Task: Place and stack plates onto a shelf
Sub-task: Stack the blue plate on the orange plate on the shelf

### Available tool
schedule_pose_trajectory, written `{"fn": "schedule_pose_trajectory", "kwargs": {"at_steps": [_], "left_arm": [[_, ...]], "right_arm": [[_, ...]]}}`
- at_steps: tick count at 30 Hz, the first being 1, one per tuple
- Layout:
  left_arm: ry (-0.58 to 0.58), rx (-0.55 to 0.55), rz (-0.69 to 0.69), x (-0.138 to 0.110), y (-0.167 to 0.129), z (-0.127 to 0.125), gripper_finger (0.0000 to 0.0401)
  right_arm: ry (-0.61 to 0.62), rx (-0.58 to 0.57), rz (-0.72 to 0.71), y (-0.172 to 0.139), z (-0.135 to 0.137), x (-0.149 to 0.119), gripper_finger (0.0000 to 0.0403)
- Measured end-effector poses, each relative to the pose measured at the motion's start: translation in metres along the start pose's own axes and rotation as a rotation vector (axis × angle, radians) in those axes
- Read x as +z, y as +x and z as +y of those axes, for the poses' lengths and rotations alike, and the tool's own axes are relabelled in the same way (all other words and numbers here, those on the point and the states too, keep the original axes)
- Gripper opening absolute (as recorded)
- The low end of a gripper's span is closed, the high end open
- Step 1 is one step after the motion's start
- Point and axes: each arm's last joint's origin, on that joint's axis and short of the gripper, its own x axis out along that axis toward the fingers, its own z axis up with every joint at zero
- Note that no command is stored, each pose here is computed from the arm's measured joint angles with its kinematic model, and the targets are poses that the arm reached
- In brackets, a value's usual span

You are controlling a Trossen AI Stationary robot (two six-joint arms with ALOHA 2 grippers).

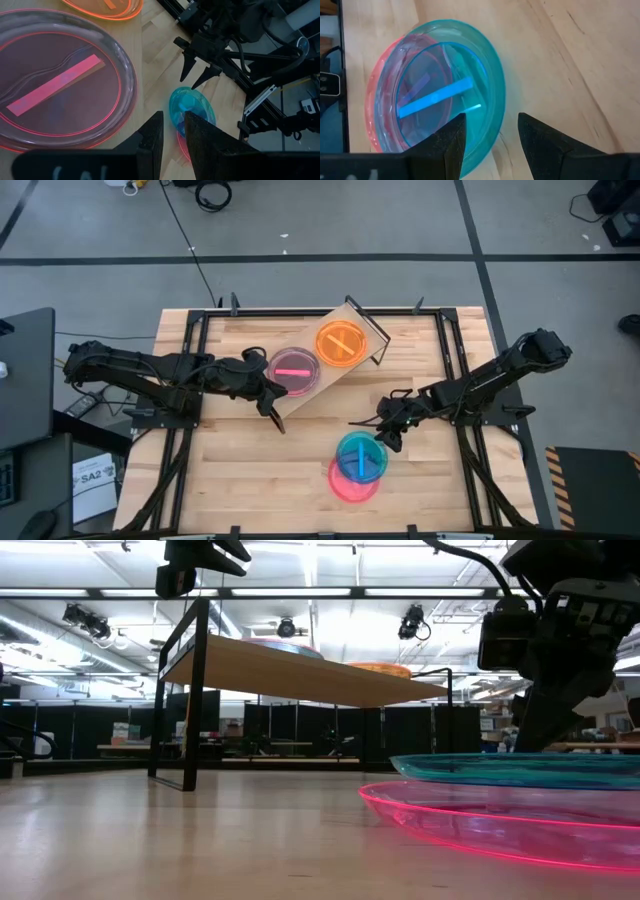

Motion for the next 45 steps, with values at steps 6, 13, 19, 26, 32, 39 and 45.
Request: {"fn": "schedule_pose_trajectory", "kwargs": {"at_steps": [6,13,19,26,32,39,45], "left_arm": [[0.0,0.0,0.0,0.0,0.0,0.0,0.0082],[0.0,0.0,0.0,0.0,0.0,0.0,0.0082],[0.0,0.0,0.0,0.0,0.0,0.0,0.0082],[0.0,0.0,0.0,0.0,0.0,0.0,0.0082],[0.0,0.0,0.0,0.0,0.0,0.0,0.0082],[0.0,0.0,0.0,0.0,0.0,0.0,0.0082],[0.0,0.0,0.0,0.0,0.0,0.0,0.0082]], "right_arm": [[-0.007,-0.027,0.041,0.014,-0.002,-0.006,0.0185],[-0.011,0.031,0.045,0.035,-0.002,-0.006,0.0185],[-0.008,0.034,0.049,0.038,-0.002,-0.006,0.0161],[-0.002,0.043,0.045,0.033,-0.003,-0.004,0.0111],[0.009,0.043,0.033,0.032,-0.004,-0.001,0.0075],[0.015,0.057,0.039,0.032,-0.005,0.0,0.0047],[0.012,0.089,0.031,0.032,-0.002,0.002,0.0042]]}}
